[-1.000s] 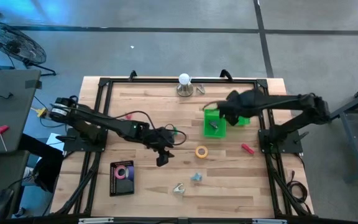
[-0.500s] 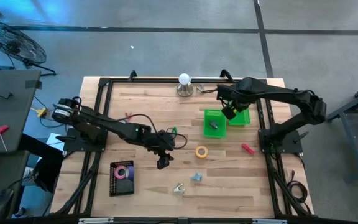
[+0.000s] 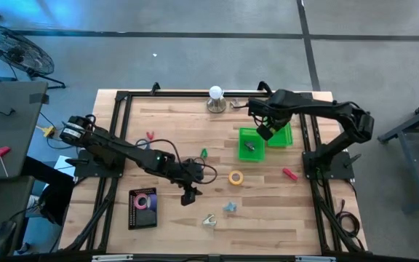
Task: Pick and place Stapler, Stapler remover, tape
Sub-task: Put the right red stapler into the right green basket, then put the top white staple remover into the left green basket
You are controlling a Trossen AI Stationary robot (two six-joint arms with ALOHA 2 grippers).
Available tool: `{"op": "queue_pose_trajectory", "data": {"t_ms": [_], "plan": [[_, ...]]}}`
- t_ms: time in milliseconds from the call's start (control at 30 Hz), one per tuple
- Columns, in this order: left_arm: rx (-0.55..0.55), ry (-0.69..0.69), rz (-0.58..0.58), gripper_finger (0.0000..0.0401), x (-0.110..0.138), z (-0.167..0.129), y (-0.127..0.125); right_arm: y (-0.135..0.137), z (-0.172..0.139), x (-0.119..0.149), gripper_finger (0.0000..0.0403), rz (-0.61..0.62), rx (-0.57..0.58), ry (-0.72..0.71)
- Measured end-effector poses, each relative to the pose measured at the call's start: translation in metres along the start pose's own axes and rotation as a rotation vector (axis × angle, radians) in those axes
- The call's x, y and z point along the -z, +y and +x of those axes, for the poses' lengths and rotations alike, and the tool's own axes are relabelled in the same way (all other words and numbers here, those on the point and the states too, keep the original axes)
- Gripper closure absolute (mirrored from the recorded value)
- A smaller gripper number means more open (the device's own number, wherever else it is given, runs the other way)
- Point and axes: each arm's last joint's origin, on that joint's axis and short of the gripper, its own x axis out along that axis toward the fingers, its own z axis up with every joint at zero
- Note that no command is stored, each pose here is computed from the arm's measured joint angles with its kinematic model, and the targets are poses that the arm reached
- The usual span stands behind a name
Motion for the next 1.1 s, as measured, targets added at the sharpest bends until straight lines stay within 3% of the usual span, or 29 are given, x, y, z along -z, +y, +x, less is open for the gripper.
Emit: {"op": "queue_pose_trajectory", "data": {"t_ms": [300,467,533,633,767,900,1100], "plan": [[-0.003,-0.002,0.002,0.0176,0.0,0.0,0.0,-0.001,0.0,-0.001,0.0305,-0.056,0.031,-0.022],[0.008,0.002,0.001,0.0176,0.0,0.0,0.0,0.005,-0.001,-0.017,0.0282,-0.193,0.021,-0.192],[0.008,0.003,-0.006,0.0176,0.0,0.0,0.0,0.008,-0.003,-0.028,0.028,-0.234,-0.036,-0.28],[0.009,0.004,-0.021,0.0176,0.0,0.0,0.0,0.008,-0.006,-0.047,0.028,-0.264,-0.221,-0.42],[0.017,0.008,-0.036,0.0176,0.002,0.0,-0.004,-0.004,-0.01,-0.073,0.0279,-0.207,-0.452,-0.599],[0.027,0.013,-0.022,0.0176,0.006,0.0,-0.012,-0.021,-0.004,-0.089,0.0279,-0.144,-0.515,-0.659],[0.033,0.018,-0.015,0.0176,0.008,0.0,-0.015,-0.02,0.032,-0.114,0.0269,-0.137,-0.545,-0.599]]}}
